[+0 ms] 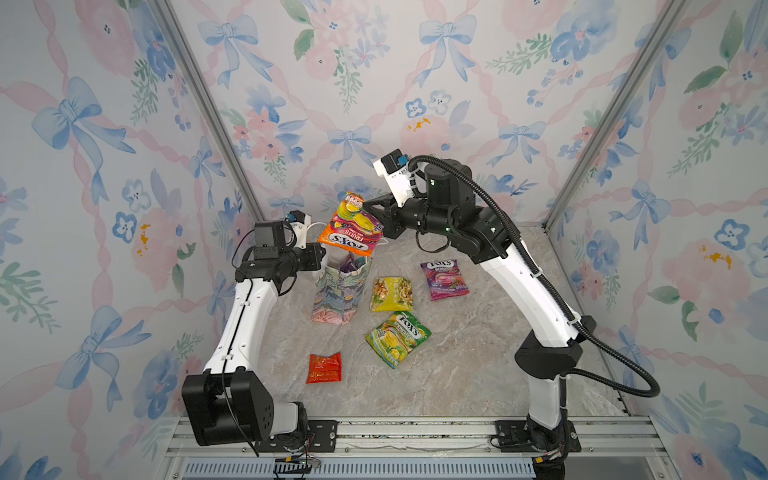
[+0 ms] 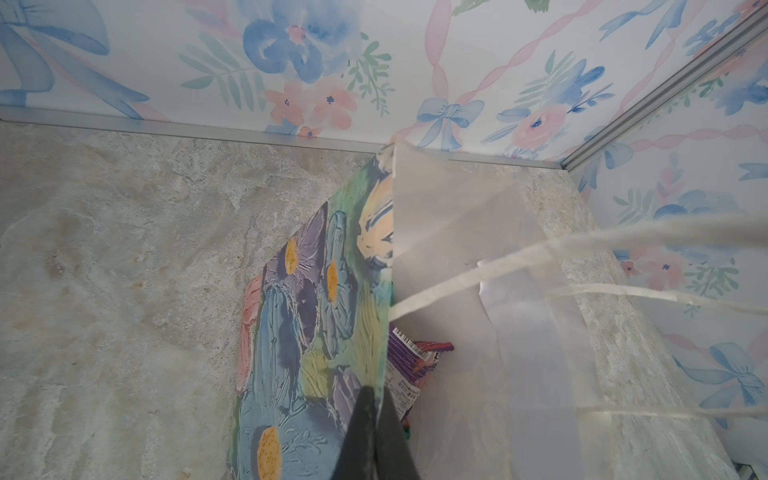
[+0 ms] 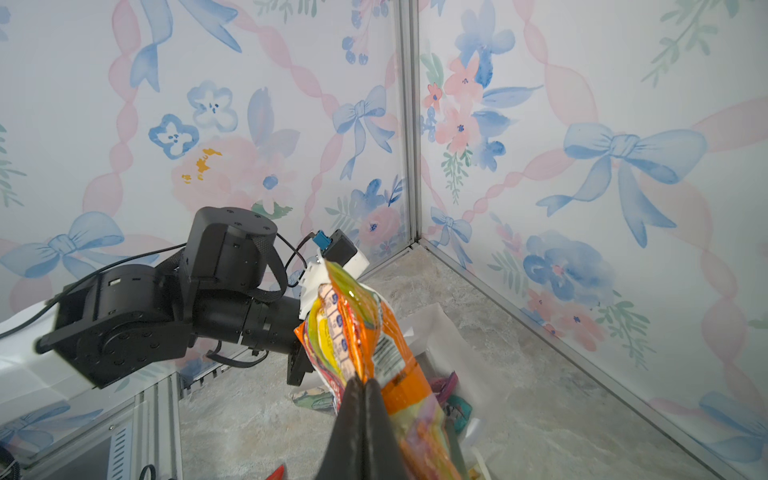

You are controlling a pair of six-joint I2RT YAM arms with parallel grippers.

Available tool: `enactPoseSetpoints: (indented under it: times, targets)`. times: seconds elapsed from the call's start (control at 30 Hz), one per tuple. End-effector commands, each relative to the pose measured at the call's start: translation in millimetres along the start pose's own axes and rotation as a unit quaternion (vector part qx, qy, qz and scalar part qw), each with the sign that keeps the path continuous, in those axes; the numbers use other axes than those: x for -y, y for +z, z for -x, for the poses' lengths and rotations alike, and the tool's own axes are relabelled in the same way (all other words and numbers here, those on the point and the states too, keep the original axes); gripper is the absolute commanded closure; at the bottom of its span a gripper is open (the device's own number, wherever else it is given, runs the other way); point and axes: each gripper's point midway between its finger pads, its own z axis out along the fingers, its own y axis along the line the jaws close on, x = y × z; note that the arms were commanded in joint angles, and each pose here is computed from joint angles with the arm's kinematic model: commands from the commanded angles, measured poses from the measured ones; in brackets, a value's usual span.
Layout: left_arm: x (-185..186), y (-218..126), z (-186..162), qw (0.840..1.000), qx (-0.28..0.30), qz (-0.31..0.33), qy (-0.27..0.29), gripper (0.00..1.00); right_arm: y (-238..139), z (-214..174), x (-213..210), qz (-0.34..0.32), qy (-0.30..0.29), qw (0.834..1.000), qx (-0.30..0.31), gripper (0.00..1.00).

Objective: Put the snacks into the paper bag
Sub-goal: 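Lift the orange fruits packet with the right gripper and carry it over the bag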

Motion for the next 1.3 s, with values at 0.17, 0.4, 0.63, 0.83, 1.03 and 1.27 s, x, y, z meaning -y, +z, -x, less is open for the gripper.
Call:
enactPoseSetpoints:
  times: [0.17, 0.4, 0.63, 0.83, 1.03, 1.27]
  targets:
    - [-0.1, -3.3, -6.8, 1.000, -0.007, -0.003, -0.004, 1.00, -1.3, 30.2, 15.5, -0.033, -0.019, 0.998, 0.059, 1.00]
    - [-0.1, -3.3, -6.7, 1.000, -0.007, -0.003, -0.004, 1.00, 17.2, 32.8, 28.6, -0.042, -0.019, 0.996, 0.080, 1.00]
    - [-0.2, -4.3, -5.9, 1.000, -0.005, -0.004, -0.005, 1.00, 38.2, 20.7, 43.7, -0.054, -0.017, 0.995, 0.076, 1.00]
    - [-1.3, -5.3, -5.2, 1.000, -0.004, -0.002, -0.005, 1.00, 51.3, -0.8, 62.2, -0.071, -0.016, 0.996, 0.046, 1.00]
    - [-2.4, -5.3, -5.0, 1.000, -0.004, -0.002, -0.007, 1.00, 57.1, -19.8, 66.9, -0.079, -0.031, 0.996, 0.015, 1.00]
    - [-4.2, -6.0, -4.6, 1.000, -0.002, 0.001, -0.008, 1.00, 65.6, -52.6, 58.7, -0.069, -0.050, 0.996, -0.039, 1.00]
